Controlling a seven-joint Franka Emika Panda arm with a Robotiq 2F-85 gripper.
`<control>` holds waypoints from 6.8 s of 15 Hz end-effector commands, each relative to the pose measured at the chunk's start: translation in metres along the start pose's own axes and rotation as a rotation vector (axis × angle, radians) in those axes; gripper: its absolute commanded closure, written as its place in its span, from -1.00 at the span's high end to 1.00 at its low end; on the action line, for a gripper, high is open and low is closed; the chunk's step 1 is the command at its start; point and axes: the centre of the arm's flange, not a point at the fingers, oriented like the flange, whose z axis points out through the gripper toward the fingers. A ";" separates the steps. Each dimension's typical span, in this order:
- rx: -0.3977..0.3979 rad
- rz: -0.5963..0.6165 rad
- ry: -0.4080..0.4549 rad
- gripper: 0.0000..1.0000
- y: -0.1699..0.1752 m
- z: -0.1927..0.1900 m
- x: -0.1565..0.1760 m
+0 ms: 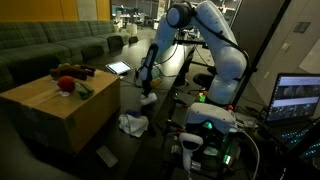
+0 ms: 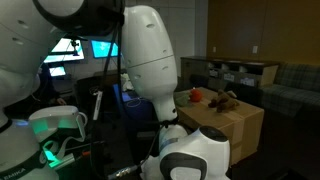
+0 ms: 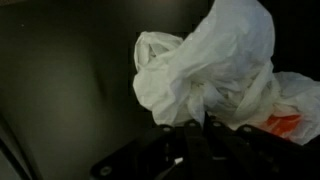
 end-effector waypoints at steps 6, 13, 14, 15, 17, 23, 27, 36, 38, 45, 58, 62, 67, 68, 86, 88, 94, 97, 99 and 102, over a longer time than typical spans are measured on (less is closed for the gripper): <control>-0.038 -0.041 0.021 -0.98 -0.018 -0.132 -0.008; -0.110 -0.108 0.264 -0.98 -0.100 -0.246 0.025; -0.112 -0.122 0.290 -0.98 -0.111 -0.260 0.028; -0.117 -0.134 0.323 -0.98 -0.127 -0.270 0.033; -0.118 -0.147 0.383 -0.98 -0.153 -0.288 0.039; -0.054 -0.210 0.517 -0.98 -0.221 -0.314 0.064; 0.010 -0.269 0.582 -0.98 -0.250 -0.321 0.074; 0.124 -0.385 0.606 -0.98 -0.283 -0.295 0.091; 0.129 -0.400 0.599 -0.98 -0.282 -0.289 0.094; 0.108 -0.410 0.600 -0.09 -0.272 -0.279 0.099; 0.029 -0.377 0.691 1.00 -0.291 -0.342 0.099; 0.003 -0.432 0.693 1.00 -0.306 -0.359 0.121; -0.007 -0.502 0.677 1.00 -0.323 -0.367 0.154; -0.006 -0.522 0.659 1.00 -0.325 -0.364 0.161; -0.049 -0.662 0.401 1.00 -0.293 -0.288 0.266; -0.046 -0.668 0.379 1.00 -0.292 -0.281 0.272; -0.053 -0.670 0.343 0.16 -0.289 -0.278 0.284; -0.053 -0.666 0.342 -0.28 -0.288 -0.285 0.284; -0.056 -0.664 0.347 -0.57 -0.288 -0.291 0.282; -0.059 -0.657 0.362 -0.97 -0.288 -0.303 0.278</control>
